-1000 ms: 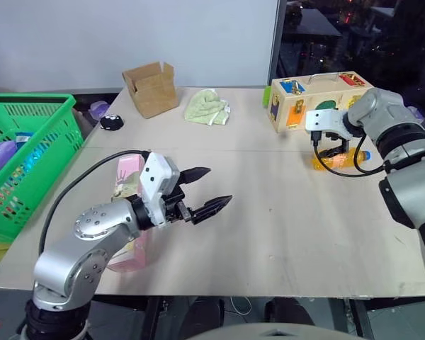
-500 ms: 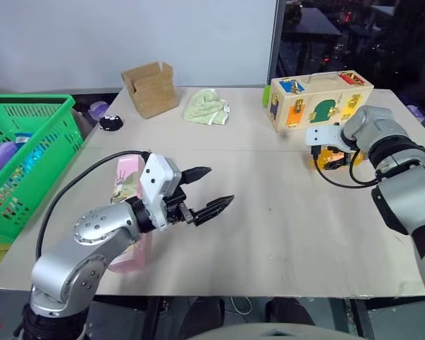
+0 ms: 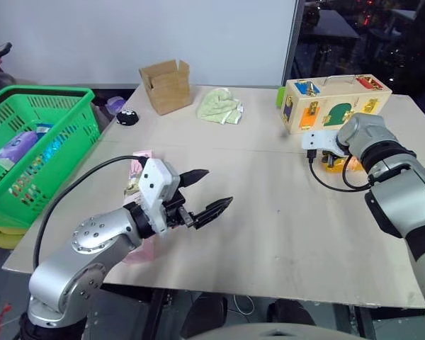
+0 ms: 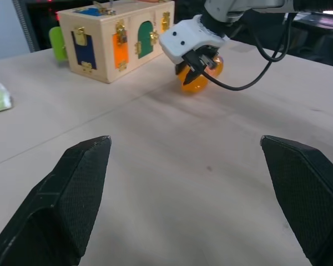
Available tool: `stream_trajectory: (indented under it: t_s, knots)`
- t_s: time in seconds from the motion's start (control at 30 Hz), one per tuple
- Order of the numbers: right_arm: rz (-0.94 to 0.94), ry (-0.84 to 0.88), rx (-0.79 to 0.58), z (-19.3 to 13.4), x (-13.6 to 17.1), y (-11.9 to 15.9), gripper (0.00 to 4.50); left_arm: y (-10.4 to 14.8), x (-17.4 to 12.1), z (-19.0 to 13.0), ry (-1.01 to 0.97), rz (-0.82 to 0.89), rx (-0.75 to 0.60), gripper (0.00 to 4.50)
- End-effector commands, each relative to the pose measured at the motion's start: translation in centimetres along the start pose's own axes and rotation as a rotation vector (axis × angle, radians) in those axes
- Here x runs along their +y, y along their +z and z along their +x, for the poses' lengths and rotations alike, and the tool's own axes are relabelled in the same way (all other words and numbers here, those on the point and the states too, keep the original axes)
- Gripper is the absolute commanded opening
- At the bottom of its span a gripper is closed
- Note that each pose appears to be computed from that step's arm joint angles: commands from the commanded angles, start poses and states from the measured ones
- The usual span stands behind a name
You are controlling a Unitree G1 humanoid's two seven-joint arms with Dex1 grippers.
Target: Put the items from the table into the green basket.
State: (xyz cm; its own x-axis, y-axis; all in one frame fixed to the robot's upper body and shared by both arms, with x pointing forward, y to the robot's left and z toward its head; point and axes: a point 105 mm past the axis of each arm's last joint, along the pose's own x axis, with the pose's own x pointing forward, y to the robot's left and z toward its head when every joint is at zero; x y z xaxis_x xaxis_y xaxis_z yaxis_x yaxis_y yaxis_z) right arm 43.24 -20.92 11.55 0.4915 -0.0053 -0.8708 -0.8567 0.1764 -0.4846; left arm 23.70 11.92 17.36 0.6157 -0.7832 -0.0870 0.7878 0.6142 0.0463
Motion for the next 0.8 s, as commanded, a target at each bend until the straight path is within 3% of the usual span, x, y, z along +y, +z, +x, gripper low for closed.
stream_trajectory:
  t_s: [0.03,0.17,0.27,0.37,0.6,0.7,0.8]
  knots:
    - [0.033,0.008,-0.053,-1.1,-0.7,0.7,0.05,1.1,0.0,0.0,0.000,0.039,-0.045,4.50]
    - [0.091,0.124,-0.223,-2.2,-0.1,3.0,0.05,0.3,0.0,0.2,0.000,0.031,-0.043,4.50]
    - [0.145,0.093,-0.369,-3.4,-1.1,4.8,0.05,-0.3,0.0,0.4,-0.002,0.028,-0.044,4.50]
    - [0.224,0.020,-0.465,-4.4,-2.5,5.0,0.80,-0.6,-0.1,0.5,-0.007,0.029,-0.048,4.50]
    - [0.611,-0.250,-0.532,-5.0,-5.9,2.5,4.20,-0.4,0.2,1.0,-0.023,0.041,-0.062,4.50]
    - [0.816,-0.310,-0.551,-5.1,-6.6,1.5,4.40,-0.3,0.4,1.4,-0.029,0.046,-0.068,4.50]
    - [0.892,-0.388,-0.434,-4.9,-6.9,0.2,4.40,-0.3,0.4,1.5,-0.031,0.048,-0.069,4.50]
